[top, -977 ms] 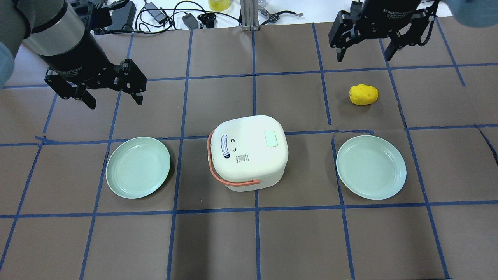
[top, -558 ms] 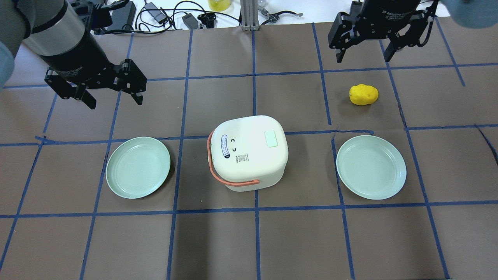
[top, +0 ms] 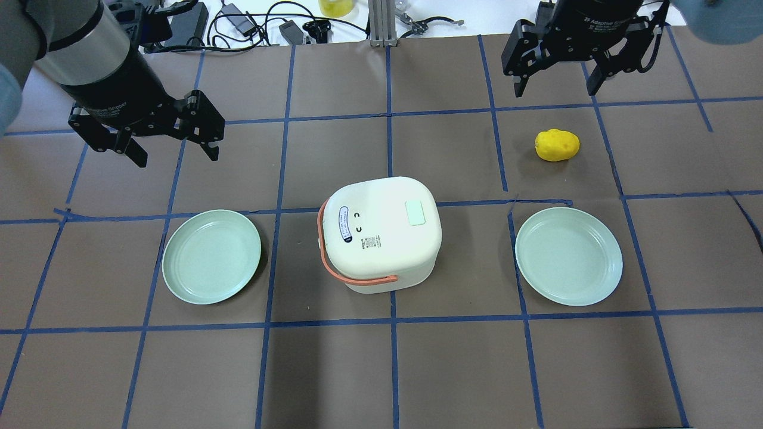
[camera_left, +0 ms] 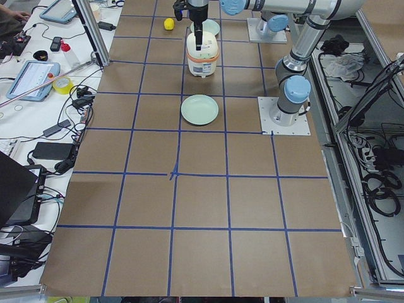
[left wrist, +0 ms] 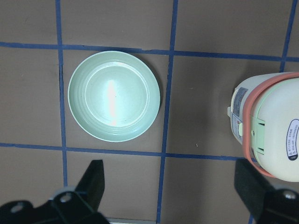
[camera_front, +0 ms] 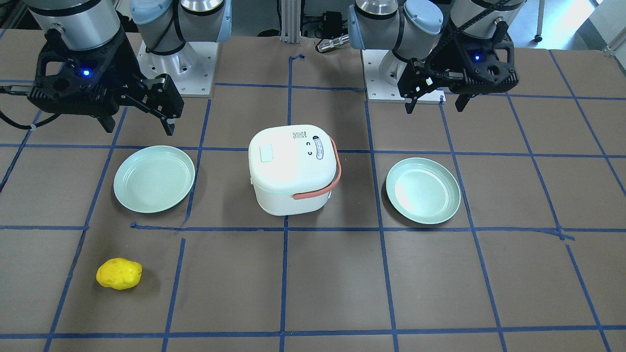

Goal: Press rice cooker button

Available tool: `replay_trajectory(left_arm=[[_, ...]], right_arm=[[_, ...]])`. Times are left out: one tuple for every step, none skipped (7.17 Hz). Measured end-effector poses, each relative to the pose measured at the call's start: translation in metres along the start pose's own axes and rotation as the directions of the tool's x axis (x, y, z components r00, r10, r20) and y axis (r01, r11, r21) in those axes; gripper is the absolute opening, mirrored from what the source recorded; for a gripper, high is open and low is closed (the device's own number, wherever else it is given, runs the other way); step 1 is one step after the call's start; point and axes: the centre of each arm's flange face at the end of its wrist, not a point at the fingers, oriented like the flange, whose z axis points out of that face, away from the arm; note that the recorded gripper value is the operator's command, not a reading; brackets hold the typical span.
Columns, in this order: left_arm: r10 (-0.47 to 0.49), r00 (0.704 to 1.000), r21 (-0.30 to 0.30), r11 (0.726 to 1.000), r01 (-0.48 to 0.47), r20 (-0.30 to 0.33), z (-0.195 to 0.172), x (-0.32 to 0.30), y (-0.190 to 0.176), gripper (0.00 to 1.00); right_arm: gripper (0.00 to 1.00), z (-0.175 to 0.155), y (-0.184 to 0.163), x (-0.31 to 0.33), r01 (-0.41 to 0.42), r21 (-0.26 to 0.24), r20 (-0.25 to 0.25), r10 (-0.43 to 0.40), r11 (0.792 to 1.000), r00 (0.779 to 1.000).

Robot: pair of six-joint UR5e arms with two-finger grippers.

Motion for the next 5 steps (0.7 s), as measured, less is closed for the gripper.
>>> replay_trajectory(left_arm=[[0.0, 1.0, 0.0, 1.0, 0.0, 0.0, 0.0, 0.0, 0.0, 1.0], [0.0, 1.0, 0.0, 1.0, 0.0, 0.0, 0.0, 0.0, 0.0, 1.0], [0.0, 1.0, 0.0, 1.0, 0.0, 0.0, 0.0, 0.0, 0.0, 1.0], [-0.001, 1.0, 0.0, 1.0, 0.001, 0.0, 0.0, 0.0, 0.0, 1.0], [-0.001, 1.0, 0.0, 1.0, 0.001, 0.0, 0.0, 0.0, 0.0, 1.0]], right_arm=[[0.89, 0.0, 0.0, 0.0, 0.0, 0.0, 0.001, 0.0, 1.0, 1.0], [0.57, 0.001, -0.001, 0.0, 0.001, 0.0, 0.001, -0.001, 1.0, 1.0], [0.4, 0.002, -0.002, -0.002, 0.004, 0.0, 0.001, -0.004, 1.0, 1.0], [0.28, 0.006, -0.002, -0.005, 0.008, -0.004, 0.003, -0.008, 1.0, 1.0], [0.21, 0.014, 0.0, -0.009, 0.015, -0.019, 0.007, -0.015, 1.0, 1.0]])
